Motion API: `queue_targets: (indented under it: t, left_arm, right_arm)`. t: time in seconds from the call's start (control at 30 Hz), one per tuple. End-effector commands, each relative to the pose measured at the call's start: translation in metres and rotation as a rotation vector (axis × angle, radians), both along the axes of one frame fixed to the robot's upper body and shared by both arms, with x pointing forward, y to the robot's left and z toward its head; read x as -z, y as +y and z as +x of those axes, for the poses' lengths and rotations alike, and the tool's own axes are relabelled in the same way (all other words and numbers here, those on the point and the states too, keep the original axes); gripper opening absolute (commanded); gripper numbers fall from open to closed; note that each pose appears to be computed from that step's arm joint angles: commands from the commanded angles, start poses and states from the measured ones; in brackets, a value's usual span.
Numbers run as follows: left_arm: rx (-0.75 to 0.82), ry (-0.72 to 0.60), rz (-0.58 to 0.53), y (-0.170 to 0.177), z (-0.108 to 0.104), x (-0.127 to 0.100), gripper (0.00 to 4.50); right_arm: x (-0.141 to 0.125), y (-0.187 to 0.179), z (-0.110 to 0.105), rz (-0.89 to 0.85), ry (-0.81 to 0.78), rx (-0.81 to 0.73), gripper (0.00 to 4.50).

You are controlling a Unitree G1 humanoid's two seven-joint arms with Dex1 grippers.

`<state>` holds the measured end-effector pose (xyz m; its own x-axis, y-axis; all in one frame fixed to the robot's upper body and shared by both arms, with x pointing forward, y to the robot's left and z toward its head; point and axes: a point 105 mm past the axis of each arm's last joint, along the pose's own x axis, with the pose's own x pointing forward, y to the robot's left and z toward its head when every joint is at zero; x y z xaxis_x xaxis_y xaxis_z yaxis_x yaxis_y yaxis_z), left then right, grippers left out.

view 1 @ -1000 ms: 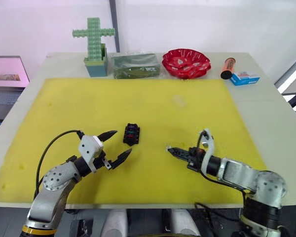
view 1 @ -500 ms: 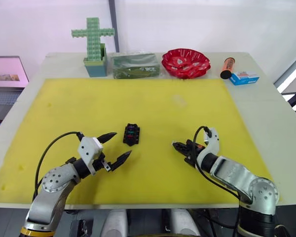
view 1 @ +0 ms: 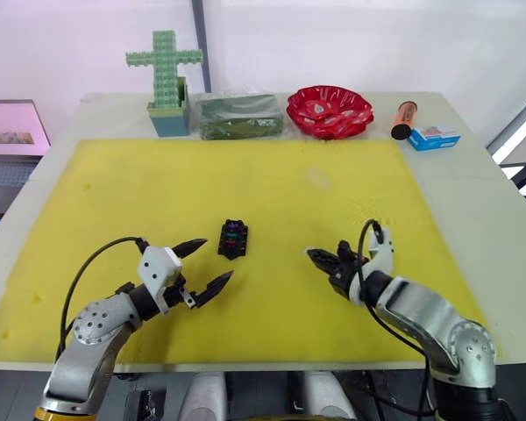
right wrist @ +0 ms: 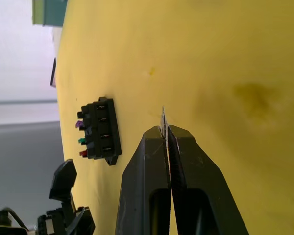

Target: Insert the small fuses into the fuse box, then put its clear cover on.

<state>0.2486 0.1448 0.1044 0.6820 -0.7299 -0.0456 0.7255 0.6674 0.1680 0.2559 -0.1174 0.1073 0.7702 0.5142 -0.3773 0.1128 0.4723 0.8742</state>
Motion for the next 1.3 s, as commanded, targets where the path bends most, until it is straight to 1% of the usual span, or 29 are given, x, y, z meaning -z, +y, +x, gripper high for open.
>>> queue_targets:
  t: [0.03,0.1,0.2,0.37,0.57,0.6,0.7,0.8,0.9,0.97,1.0,1.03,1.1,1.13,1.2,1.23,1.3]
  left_arm:
    - [0.008,-0.049,-0.004,0.000,-0.003,-0.014,4.50]
    - [0.008,-0.049,-0.005,0.000,-0.003,-0.014,4.50]
    - [0.011,-0.050,-0.007,-0.002,-0.002,-0.014,4.50]
    - [0.011,-0.052,-0.006,-0.001,-0.001,-0.014,4.50]
    - [0.006,-0.055,-0.010,-0.003,-0.001,-0.014,4.50]
    - [0.006,-0.055,-0.011,-0.003,-0.001,-0.014,4.50]
    - [0.003,-0.059,-0.011,-0.004,0.000,-0.014,4.50]
    - [-0.007,-0.066,-0.011,-0.003,0.002,-0.013,4.50]
    - [-0.010,-0.069,-0.014,-0.004,0.002,-0.013,4.50]
    - [-0.010,-0.068,-0.017,-0.005,0.003,-0.013,4.50]
    - [-0.010,-0.068,-0.020,-0.005,0.002,-0.012,4.50]
    - [-0.010,-0.067,-0.022,-0.006,0.002,-0.012,4.50]
    - [-0.009,-0.068,-0.026,-0.007,0.003,-0.012,4.50]
    - [-0.008,-0.069,-0.031,-0.008,0.003,-0.012,4.50]
    - [-0.005,-0.072,-0.036,-0.009,0.003,-0.013,4.50]
    - [-0.003,-0.073,-0.037,-0.010,0.003,-0.013,4.50]
    - [0.002,-0.075,-0.038,-0.011,0.004,-0.013,4.50]
  right_arm:
    - [-0.010,0.007,-0.014,0.025,-0.007,0.012,0.02]
    - [-0.005,0.005,-0.015,0.023,0.038,0.049,0.02]
    - [0.003,0.010,-0.018,0.012,0.091,0.040,0.02]
    - [0.006,0.011,-0.020,-0.009,0.105,0.029,0.02]
    - [0.016,0.007,-0.025,-0.028,0.113,-0.003,0.02]
    - [0.016,0.006,-0.025,-0.030,0.110,-0.007,0.52]
    - [0.019,0.002,-0.026,-0.045,0.100,-0.024,1.31]
    - [0.022,-0.007,-0.026,-0.059,0.072,-0.054,2.41]
    - [0.021,-0.006,-0.038,-0.078,0.019,-0.176,3.41]
    - [0.019,-0.009,-0.049,-0.089,-0.025,-0.303,4.14]
    - [0.017,-0.013,-0.052,-0.094,-0.044,-0.369,4.43]
    - [0.016,-0.018,-0.054,-0.094,-0.053,-0.415,4.47]
    - [0.006,-0.029,-0.059,-0.111,-0.072,-0.571,4.47]
    - [-0.002,-0.032,-0.060,-0.128,-0.083,-0.655,4.47]
    - [-0.028,-0.034,-0.061,-0.152,-0.154,-0.841,4.47]
    - [-0.036,-0.037,-0.059,-0.175,-0.184,-0.906,4.47]
    - [-0.044,-0.044,-0.036,-0.250,-0.248,-0.953,4.47]
